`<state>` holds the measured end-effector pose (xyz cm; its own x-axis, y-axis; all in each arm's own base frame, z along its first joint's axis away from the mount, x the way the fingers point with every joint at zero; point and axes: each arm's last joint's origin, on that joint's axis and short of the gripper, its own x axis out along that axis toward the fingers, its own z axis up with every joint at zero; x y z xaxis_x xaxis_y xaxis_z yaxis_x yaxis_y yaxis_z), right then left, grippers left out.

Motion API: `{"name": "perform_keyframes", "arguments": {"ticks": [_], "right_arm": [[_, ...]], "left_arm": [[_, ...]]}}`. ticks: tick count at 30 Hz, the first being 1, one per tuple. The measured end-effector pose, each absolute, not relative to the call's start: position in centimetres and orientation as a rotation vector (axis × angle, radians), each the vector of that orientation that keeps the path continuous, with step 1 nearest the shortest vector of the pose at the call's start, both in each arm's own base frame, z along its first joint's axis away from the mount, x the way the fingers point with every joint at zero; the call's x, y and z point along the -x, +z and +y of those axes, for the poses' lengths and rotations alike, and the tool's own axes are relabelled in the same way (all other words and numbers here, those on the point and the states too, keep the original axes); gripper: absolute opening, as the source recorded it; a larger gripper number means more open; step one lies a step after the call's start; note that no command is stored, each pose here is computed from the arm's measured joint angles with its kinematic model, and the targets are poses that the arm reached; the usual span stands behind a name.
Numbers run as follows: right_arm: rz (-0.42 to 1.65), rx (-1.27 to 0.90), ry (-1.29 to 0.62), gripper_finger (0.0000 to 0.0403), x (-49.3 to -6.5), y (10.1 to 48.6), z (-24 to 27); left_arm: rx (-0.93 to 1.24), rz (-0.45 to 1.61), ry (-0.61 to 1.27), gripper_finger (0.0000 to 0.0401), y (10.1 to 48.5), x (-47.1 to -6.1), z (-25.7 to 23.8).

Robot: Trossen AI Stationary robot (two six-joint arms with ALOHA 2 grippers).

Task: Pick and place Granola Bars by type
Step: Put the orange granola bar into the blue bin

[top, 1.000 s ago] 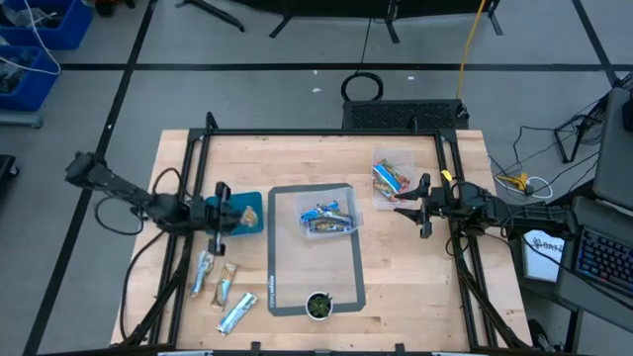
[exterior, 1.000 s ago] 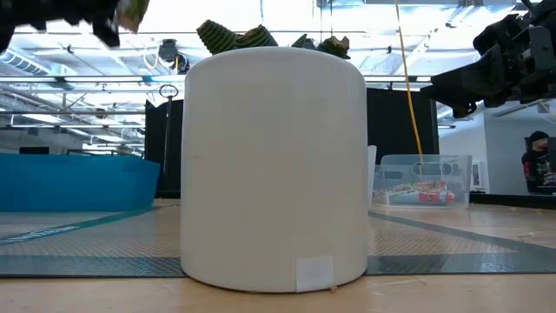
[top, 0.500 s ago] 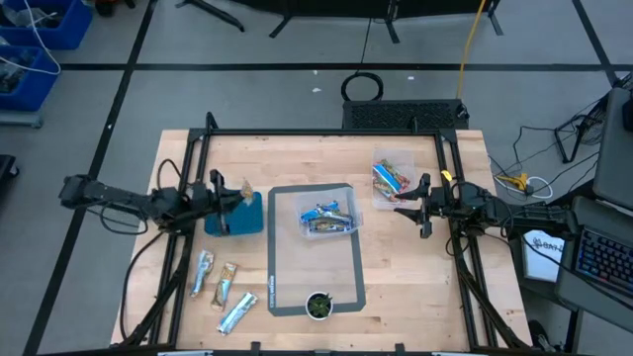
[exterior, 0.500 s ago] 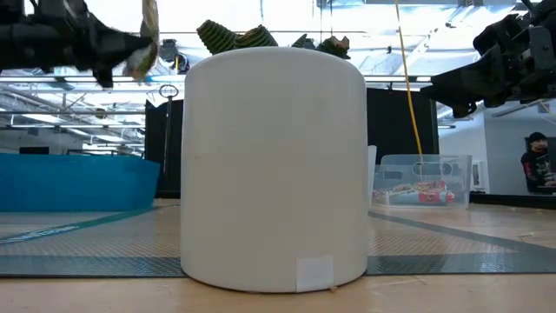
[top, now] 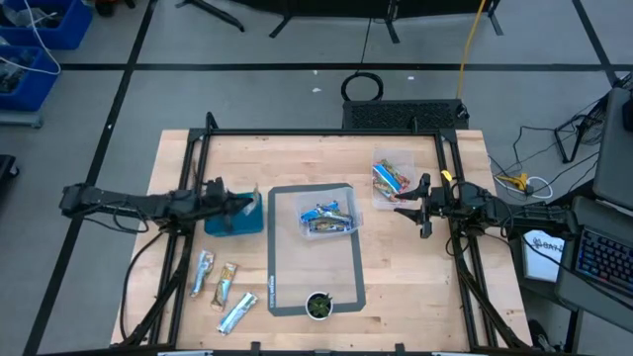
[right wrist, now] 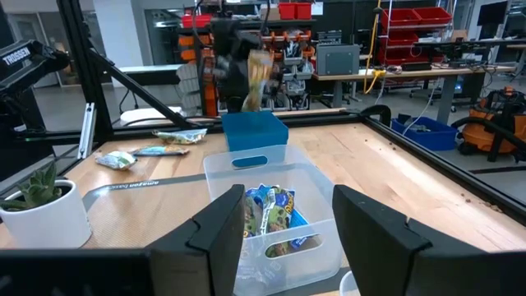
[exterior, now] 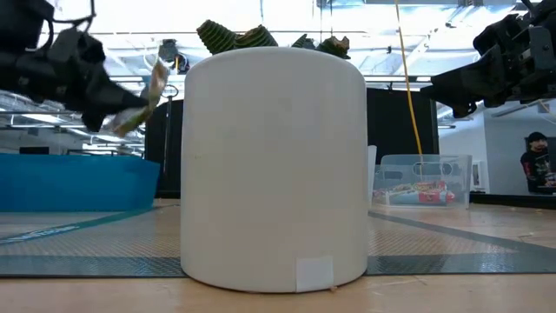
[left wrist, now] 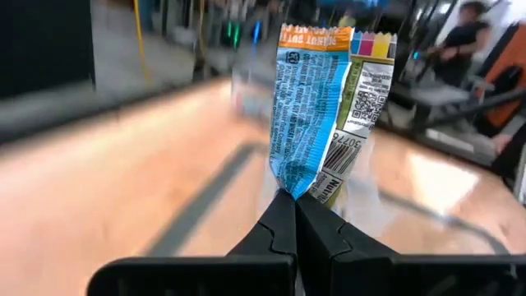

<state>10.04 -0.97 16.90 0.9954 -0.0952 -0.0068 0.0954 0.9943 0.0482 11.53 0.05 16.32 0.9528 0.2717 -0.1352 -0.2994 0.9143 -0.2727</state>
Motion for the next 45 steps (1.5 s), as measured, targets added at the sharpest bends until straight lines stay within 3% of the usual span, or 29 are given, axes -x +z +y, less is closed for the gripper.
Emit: {"name": "perform_keyframes", "arguments": {"ticks": [7, 15, 20, 31, 37, 45], "right_arm": [[0.004, -0.048, -0.096, 0.0176, -10.0, 16.9, -1.0], [0.005, -0.048, -0.095, 0.0176, -10.0, 16.9, -1.0], [0.003, -0.048, -0.095, 0.0176, -10.0, 16.9, -1.0], [0.004, -0.049, -0.095, 0.0176, -10.0, 16.9, -1.0], [0.004, -0.048, -0.095, 0.0176, -10.0, 16.9, -1.0], [0.004, -0.048, -0.096, 0.0176, -10.0, 16.9, -1.0]], "left_arm": [[0.422, 0.257, 0.327, 0.0000, 15.1, -11.1, 0.0], [0.487, 0.482, 0.455, 0.0000, 18.2, -9.9, 0.2], [0.575, 0.656, 0.590, 0.0000, 17.2, -9.5, 0.3], [0.747, 0.916, 0.636, 0.0001, 15.0, -11.0, -0.3], [0.779, 1.000, 0.613, 0.0029, 14.4, -11.4, -0.6], [0.762, 0.937, 0.552, 0.0078, 14.8, -12.2, -0.6]]}}
